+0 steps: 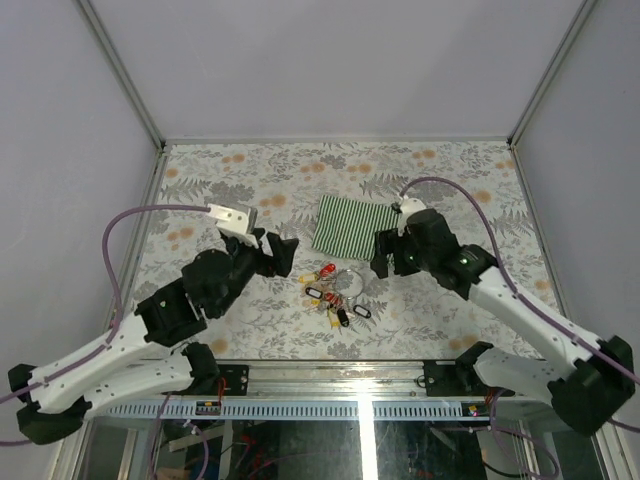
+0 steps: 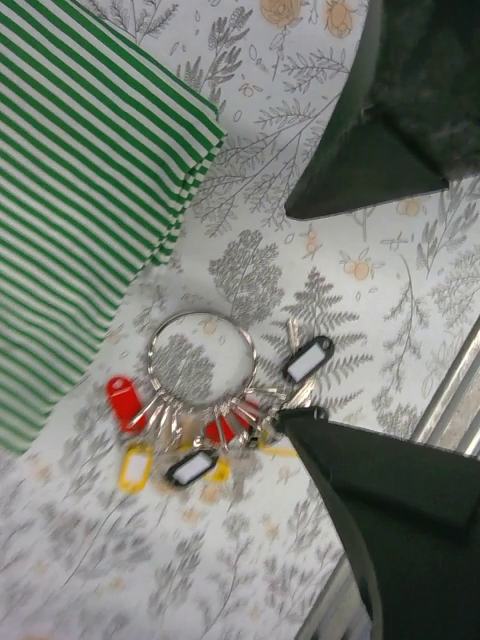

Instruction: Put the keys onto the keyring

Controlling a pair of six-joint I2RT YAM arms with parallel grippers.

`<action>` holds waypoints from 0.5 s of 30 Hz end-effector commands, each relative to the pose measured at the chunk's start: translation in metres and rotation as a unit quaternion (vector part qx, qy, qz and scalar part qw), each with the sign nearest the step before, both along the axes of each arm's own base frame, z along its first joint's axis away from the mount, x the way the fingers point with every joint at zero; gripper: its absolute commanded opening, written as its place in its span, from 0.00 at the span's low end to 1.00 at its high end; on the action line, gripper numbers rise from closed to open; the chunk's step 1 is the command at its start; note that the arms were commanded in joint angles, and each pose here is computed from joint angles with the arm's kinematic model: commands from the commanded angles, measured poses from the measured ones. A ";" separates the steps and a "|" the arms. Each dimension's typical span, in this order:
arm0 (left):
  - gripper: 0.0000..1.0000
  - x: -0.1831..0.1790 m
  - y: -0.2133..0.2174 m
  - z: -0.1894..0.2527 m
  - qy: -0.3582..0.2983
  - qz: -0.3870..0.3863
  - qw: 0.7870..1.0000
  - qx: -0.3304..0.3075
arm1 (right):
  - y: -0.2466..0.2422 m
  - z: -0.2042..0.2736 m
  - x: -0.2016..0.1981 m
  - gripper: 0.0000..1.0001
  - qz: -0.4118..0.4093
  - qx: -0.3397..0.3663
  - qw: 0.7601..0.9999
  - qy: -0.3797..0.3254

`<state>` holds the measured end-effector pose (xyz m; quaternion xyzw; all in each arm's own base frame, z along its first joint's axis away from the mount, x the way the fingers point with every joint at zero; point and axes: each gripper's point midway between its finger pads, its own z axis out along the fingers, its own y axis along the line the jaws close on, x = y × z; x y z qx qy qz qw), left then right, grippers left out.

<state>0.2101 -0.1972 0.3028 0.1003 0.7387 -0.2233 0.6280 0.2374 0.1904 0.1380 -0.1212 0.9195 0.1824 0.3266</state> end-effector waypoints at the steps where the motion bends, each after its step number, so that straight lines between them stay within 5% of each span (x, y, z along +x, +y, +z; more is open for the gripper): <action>1: 0.77 0.017 -0.006 -0.011 0.051 -0.016 0.999 -0.008 | -0.001 0.059 0.008 0.99 0.008 0.054 0.992 -0.117; 7: 1.00 0.058 0.024 -0.035 0.113 0.042 0.993 -0.019 | -0.028 0.119 -0.007 0.99 -0.028 0.109 0.967 -0.229; 15: 1.00 0.073 0.097 -0.057 0.166 0.168 0.972 -0.014 | -0.065 0.149 -0.035 0.99 -0.037 0.115 0.935 -0.332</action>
